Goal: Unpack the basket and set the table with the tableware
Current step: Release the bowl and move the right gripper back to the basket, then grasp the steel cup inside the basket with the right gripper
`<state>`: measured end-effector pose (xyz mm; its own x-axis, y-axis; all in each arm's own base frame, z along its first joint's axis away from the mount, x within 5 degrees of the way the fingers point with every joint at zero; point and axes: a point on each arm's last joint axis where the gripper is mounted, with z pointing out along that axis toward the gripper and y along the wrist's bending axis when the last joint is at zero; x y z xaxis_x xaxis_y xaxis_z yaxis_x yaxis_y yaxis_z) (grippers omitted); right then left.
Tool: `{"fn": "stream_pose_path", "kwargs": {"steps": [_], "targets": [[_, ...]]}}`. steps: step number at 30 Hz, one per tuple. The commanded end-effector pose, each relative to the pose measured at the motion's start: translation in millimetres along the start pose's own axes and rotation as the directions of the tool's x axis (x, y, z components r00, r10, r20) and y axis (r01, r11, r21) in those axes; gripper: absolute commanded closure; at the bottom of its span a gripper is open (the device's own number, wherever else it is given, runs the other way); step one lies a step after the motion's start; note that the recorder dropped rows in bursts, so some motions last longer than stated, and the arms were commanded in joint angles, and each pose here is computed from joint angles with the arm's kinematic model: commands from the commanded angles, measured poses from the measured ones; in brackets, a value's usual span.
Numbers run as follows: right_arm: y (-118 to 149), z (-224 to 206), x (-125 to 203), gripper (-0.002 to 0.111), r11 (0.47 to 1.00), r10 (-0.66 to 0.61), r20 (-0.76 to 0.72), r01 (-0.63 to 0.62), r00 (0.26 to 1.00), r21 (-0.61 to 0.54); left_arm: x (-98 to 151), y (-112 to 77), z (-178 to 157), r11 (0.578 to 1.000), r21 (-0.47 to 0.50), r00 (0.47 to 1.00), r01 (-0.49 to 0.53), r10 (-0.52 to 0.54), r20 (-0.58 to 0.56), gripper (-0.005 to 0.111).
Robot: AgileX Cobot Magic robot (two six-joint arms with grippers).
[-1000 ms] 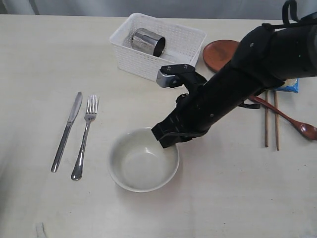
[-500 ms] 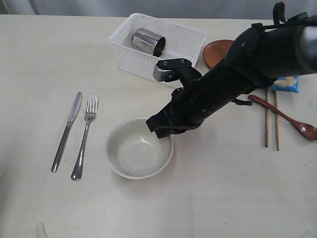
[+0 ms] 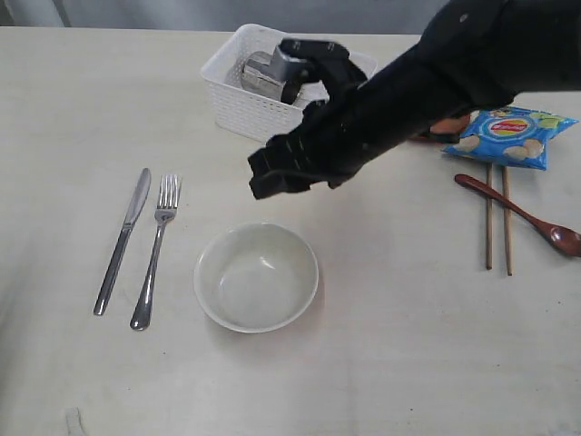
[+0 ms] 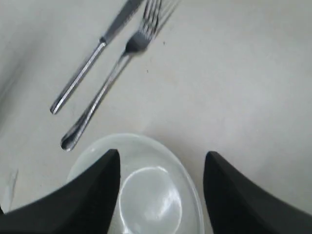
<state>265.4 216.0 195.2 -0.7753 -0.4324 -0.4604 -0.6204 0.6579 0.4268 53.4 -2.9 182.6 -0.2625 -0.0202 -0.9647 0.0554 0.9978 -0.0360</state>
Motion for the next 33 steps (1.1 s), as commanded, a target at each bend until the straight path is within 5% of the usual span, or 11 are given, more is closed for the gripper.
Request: {"fn": "stream_pose_path", "kwargs": {"steps": [1, 7, 11, 15, 25, 33], "targets": [[11, -33, -25, 0.058, 0.997, -0.016, 0.087, 0.01, 0.996, 0.072, 0, 0.4, 0, 1.0, -0.005, 1.0, -0.01, 0.01, 0.009, 0.107], [9, -66, -112, 0.061, 0.977, 0.165, 0.377, -0.205, 0.911, 0.066, 0, 0.4, 0, 1.0, -0.005, 1.0, -0.01, 0.01, 0.009, 0.107], [-37, -29, -150, 0.061, 0.83, 0.537, 0.347, -0.555, 0.769, -0.054, 0, 0.4, 0, 1.0, -0.005, 1.0, -0.01, 0.01, 0.009, 0.107], [-69, 12, -147, 0.065, 0.706, 0.673, 0.36, -0.706, 0.646, -0.053, 0, 0.4, 0, 1.0, -0.005, 1.0, -0.01, 0.01, 0.009, 0.107], [-91, 13, -155, 0.065, 0.638, 0.682, 0.335, -0.753, 0.649, 0.161, 0, 0.4, 0, 1.0, -0.005, 1.0, -0.01, 0.01, 0.009, 0.107], [-101, 32, -150, 0.065, 0.616, 0.703, 0.309, -0.765, 0.641, 0.186, 0, 0.4, 0, 1.0, -0.005, 1.0, -0.01, 0.01, 0.009, 0.107]]}}
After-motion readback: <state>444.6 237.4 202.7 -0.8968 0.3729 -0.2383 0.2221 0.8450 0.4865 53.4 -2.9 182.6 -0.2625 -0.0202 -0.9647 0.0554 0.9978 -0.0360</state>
